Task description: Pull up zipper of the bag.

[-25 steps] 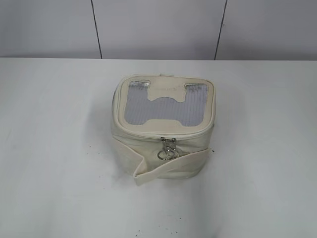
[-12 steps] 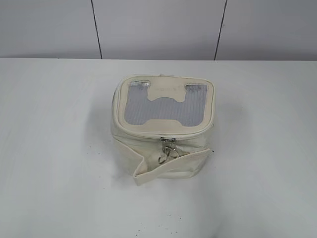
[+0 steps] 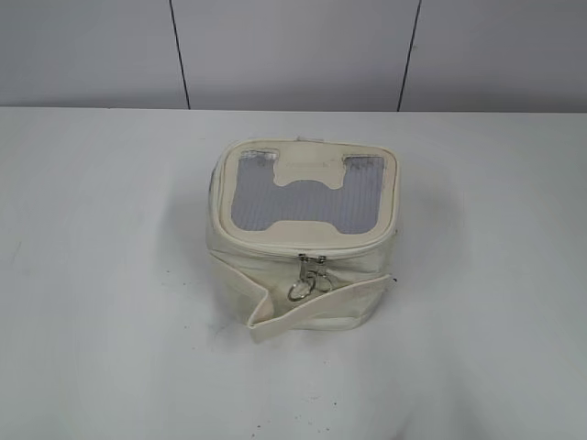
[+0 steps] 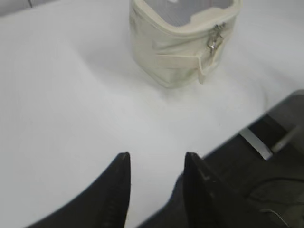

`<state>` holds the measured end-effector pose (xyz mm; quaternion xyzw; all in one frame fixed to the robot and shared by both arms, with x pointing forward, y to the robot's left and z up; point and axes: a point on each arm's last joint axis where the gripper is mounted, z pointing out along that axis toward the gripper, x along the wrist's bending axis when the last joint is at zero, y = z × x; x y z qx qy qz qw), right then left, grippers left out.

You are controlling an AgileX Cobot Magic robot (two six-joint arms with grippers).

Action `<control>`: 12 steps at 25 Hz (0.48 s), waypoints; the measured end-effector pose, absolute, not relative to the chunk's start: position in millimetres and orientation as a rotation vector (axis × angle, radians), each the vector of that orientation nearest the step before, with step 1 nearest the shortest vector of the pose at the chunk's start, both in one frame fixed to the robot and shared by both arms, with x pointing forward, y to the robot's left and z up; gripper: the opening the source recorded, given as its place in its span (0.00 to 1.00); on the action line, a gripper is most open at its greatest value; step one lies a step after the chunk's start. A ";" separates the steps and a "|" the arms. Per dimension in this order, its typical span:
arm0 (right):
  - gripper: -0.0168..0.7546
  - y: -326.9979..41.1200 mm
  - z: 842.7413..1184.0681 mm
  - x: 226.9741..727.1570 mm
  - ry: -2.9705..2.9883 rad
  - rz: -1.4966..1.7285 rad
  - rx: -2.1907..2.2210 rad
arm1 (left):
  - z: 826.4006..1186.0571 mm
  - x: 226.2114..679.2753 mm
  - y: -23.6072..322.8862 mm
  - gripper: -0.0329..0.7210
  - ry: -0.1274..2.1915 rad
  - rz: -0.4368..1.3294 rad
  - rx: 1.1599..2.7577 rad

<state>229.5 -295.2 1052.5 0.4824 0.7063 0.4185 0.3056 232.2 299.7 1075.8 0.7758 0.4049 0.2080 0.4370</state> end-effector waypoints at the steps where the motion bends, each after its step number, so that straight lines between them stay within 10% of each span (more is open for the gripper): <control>1: 0.78 -294.9 1052.3 230.3 1.866 1.113 1.272 | 1072.5 229.0 304.0 0.43 0.996 0.557 1.904; 12: 0.78 -294.6 1052.9 230.9 1.859 1.121 1.264 | 1062.7 229.9 305.6 0.43 0.956 0.622 1.820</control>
